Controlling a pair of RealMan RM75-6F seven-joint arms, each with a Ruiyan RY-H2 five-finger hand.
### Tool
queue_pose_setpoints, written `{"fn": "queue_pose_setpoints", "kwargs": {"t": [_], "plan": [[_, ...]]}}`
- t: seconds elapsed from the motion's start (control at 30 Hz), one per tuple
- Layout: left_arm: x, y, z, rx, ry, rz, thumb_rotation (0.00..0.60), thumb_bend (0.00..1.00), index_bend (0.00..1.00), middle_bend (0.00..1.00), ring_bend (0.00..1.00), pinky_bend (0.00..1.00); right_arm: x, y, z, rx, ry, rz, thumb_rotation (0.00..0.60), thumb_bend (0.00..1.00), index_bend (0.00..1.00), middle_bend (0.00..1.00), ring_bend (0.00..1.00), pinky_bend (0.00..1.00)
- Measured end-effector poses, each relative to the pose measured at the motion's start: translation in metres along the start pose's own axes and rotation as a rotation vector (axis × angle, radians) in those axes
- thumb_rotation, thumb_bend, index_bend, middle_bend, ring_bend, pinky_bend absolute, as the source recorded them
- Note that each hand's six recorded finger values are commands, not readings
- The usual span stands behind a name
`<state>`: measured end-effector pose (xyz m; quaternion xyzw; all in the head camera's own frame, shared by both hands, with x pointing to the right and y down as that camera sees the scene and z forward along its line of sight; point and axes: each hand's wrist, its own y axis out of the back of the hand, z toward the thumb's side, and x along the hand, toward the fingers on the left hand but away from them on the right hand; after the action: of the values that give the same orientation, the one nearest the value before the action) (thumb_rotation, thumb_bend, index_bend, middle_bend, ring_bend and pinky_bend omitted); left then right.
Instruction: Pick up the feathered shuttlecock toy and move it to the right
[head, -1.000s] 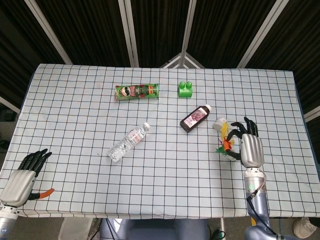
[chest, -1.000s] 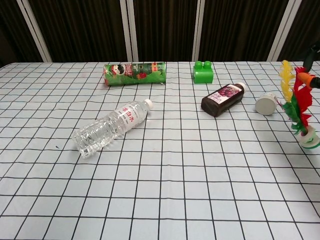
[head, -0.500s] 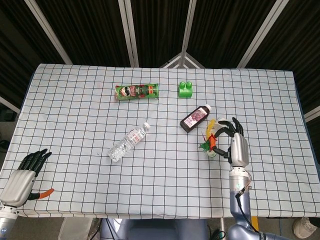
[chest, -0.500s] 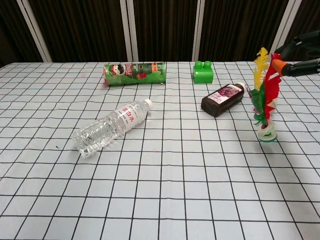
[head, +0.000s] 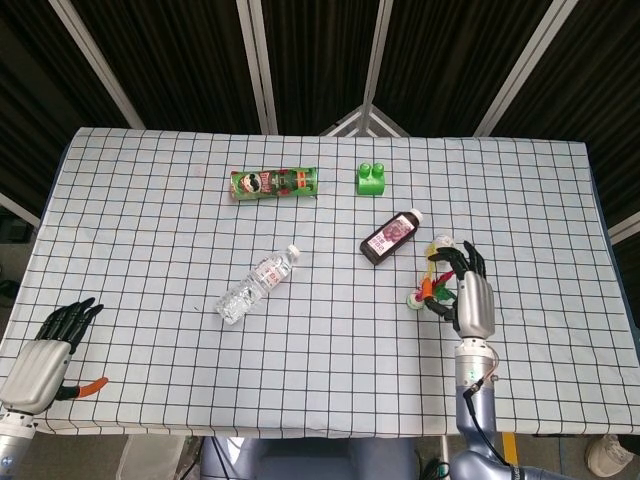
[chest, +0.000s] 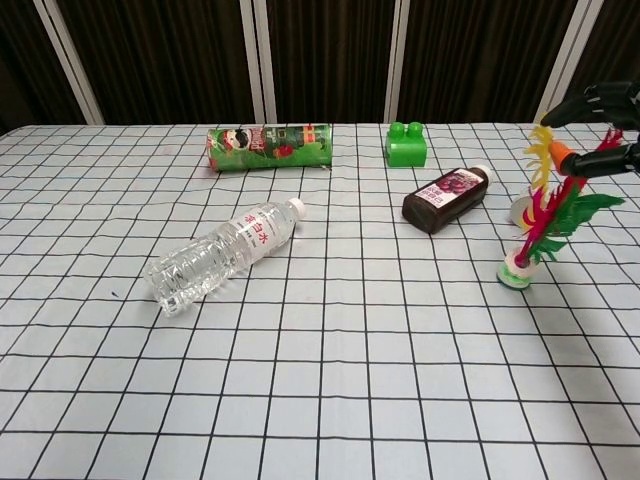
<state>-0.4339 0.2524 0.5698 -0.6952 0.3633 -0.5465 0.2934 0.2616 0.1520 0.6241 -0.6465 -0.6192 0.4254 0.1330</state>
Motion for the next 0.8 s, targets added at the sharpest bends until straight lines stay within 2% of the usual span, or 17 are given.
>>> {"fn": "queue_pose_setpoints", "kwargs": {"t": [0.07,0.13,0.23,0.5,0.67,0.8], "plan": [[0.0,0.0,0.0,0.0,0.0,-0.001,0.6,0.0,0.0,0.0,0.0,0.0,0.001,0.003,-0.002,0.012,0.003,-0.004,0.6,0.56,0.19,0.2,0.0,0.0],[0.0,0.0,0.0,0.0,0.0,0.0,0.6,0.0,0.0,0.0,0.0,0.0,0.002,0.006,-0.004,0.02,0.008,-0.011,0.6,0.56,0.09,0.17,0.0,0.0],[0.0,0.001,0.0,-0.003,-0.001,0.005,0.6,0.0,0.0,0.0,0.0,0.0,0.003,0.013,-0.007,0.038,0.017,-0.019,0.6,0.56,0.0,0.11,0.0,0.0],[0.0,0.006,-0.002,-0.005,-0.003,0.025,0.6,0.0,0.0,0.0,0.0,0.0,0.012,0.049,-0.02,0.2,0.073,-0.035,0.6,0.51,0.0,0.03,0.0,0.0],[0.0,0.007,-0.004,0.003,-0.002,0.032,0.6,0.0,0.0,0.0,0.0,0.0,0.03,0.085,-0.043,0.397,0.102,-0.005,0.6,0.45,0.0,0.0,0.0,0.0],[0.0,0.008,-0.004,0.025,-0.006,0.047,0.6,0.0,0.0,0.0,0.0,0.0,0.054,0.111,-0.066,0.557,0.102,0.054,0.6,0.39,0.0,0.0,0.0,0.0]]}}
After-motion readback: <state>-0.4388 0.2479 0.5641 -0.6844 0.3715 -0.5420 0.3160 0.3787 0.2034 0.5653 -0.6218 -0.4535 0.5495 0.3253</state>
